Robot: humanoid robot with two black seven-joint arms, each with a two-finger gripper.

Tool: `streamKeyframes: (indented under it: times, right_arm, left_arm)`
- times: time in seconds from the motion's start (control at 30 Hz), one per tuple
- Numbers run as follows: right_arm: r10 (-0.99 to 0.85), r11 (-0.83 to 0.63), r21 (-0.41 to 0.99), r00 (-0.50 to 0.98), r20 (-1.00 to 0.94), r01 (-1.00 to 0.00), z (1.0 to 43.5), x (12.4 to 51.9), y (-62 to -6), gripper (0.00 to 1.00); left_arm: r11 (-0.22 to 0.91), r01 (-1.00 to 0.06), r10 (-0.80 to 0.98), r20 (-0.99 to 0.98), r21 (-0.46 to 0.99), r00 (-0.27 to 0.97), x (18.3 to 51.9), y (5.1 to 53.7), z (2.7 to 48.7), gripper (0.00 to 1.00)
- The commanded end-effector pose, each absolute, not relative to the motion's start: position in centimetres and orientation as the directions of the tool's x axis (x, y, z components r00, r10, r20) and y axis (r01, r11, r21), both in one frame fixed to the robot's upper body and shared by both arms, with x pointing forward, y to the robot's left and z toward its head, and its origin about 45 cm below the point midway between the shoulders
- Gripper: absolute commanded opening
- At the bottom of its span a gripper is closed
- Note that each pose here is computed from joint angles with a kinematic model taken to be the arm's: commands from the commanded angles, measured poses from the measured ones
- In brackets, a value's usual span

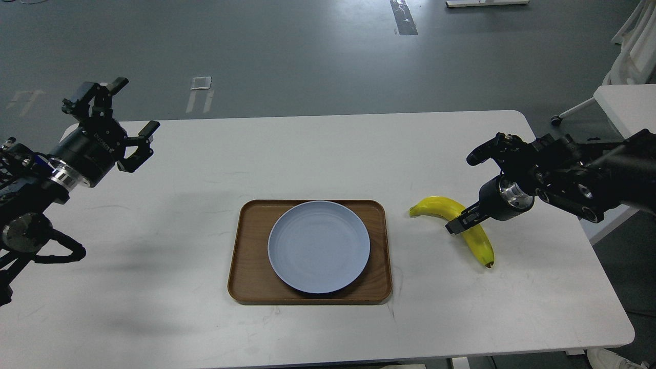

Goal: Place banana on plate with both arms
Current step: 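Lift the banana with the right gripper and move it over the plate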

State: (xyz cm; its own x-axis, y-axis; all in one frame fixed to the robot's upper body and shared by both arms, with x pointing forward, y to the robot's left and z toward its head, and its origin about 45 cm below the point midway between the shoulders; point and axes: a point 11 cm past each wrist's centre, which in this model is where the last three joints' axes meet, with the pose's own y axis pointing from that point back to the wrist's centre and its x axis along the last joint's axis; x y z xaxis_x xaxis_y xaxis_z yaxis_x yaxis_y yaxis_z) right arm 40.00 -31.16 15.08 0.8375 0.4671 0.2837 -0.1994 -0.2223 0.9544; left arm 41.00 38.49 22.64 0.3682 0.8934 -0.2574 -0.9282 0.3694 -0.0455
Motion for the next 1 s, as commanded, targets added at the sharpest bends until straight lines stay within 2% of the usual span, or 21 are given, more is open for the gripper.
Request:
streamKeyframes:
  times: [0.0, 0.13, 0.27, 0.37, 0.5, 0.63, 0.97]
  right_arm:
    - [0.458, -0.223, 0.947, 0.833, 0.311, -0.231, 16.6, 40.8, -31.6, 0.04]
    - [0.461, -0.249, 0.928, 0.809, 0.366, -0.278, 19.6, 42.2, -30.8, 0.02]
    - [0.467, -0.343, 0.878, 0.751, 0.467, -0.333, 24.0, 44.0, -27.2, 0.03]
    - [0.474, -0.405, 0.852, 0.721, 0.506, -0.331, 25.6, 44.5, -23.8, 0.03]
    - [0.477, -0.476, 0.836, 0.719, 0.506, -0.273, 24.8, 43.8, -19.2, 0.04]
    - [0.506, -0.532, 0.829, 0.720, 0.476, -0.174, 22.4, 42.0, -13.8, 0.04]
    - [0.568, -0.525, 0.848, 0.712, 0.413, -0.073, 17.7, 39.4, -9.4, 0.05]
  left_arm:
    - [0.369, -0.928, 0.893, -0.259, -0.046, 0.367, 41.0, 38.5, 22.6, 1.00]
    - [0.367, -0.929, 0.894, -0.257, -0.048, 0.367, 41.0, 38.6, 22.8, 1.00]
    - [0.365, -0.930, 0.895, -0.256, -0.049, 0.365, 41.0, 38.7, 22.8, 1.00]
    - [0.363, -0.930, 0.896, -0.256, -0.052, 0.364, 41.1, 38.8, 23.0, 1.00]
    - [0.358, -0.932, 0.899, -0.252, -0.052, 0.359, 41.0, 39.1, 23.2, 1.00]
    - [0.356, -0.933, 0.900, -0.250, -0.053, 0.358, 41.1, 39.3, 23.3, 1.00]
    - [0.350, -0.934, 0.900, -0.252, -0.065, 0.355, 41.2, 39.4, 23.7, 1.00]
